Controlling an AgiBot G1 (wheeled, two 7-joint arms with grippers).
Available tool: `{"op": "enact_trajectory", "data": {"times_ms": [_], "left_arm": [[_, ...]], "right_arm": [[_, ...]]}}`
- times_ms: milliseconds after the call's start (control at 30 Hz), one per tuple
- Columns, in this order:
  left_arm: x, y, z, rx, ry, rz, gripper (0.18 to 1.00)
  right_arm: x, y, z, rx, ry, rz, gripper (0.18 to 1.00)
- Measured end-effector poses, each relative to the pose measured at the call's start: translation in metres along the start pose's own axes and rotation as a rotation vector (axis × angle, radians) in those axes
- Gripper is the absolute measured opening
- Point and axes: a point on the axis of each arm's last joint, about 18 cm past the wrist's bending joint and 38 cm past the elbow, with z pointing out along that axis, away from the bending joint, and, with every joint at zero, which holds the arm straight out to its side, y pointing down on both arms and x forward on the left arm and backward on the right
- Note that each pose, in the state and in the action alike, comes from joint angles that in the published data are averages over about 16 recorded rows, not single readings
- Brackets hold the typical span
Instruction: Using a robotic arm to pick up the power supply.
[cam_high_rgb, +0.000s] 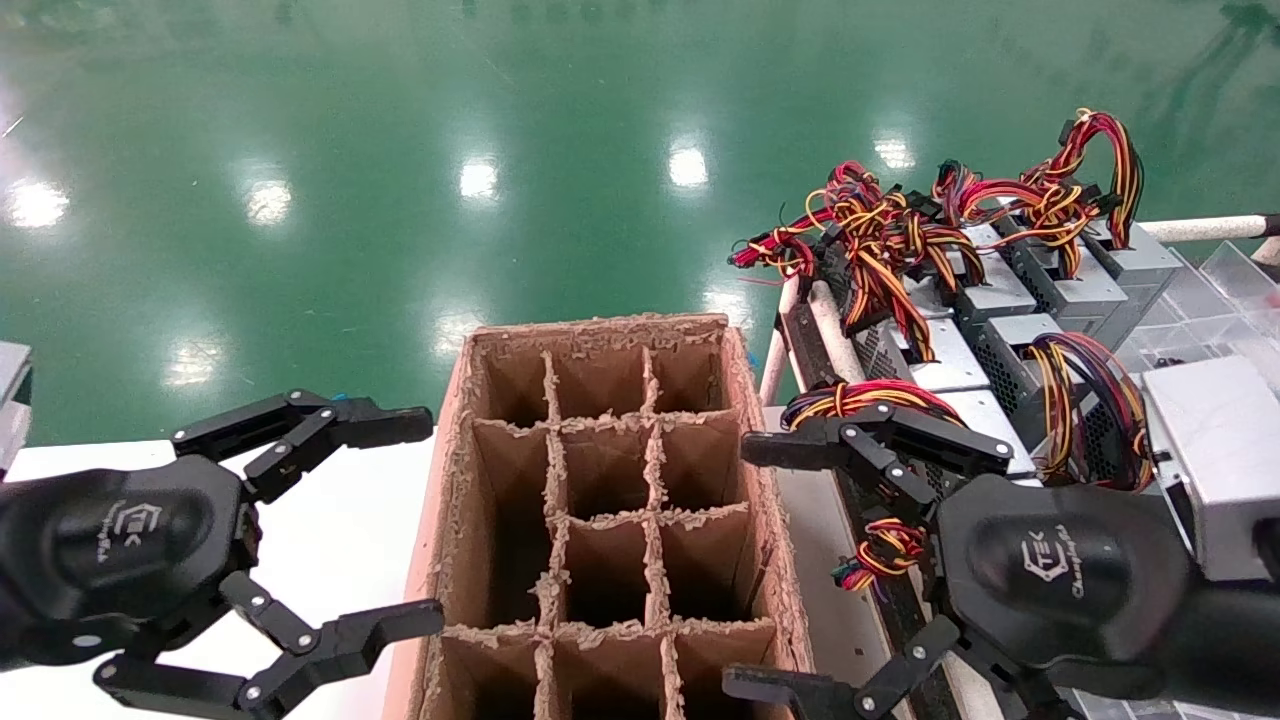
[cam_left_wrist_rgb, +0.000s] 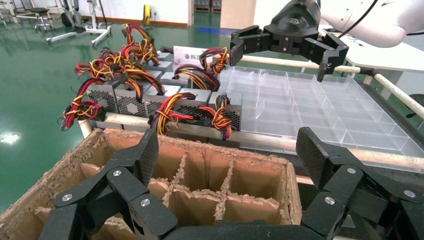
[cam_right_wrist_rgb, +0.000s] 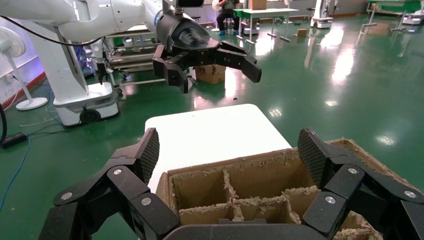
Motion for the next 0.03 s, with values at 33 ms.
{"op": "enact_trajectory", "data": {"times_ms": [33], "left_arm": [[0.0, 0.0, 0.0, 0.0, 0.0, 0.0, 1.001]], "right_arm": [[0.0, 0.0, 0.0, 0.0, 0.0, 0.0, 1.0]]}}
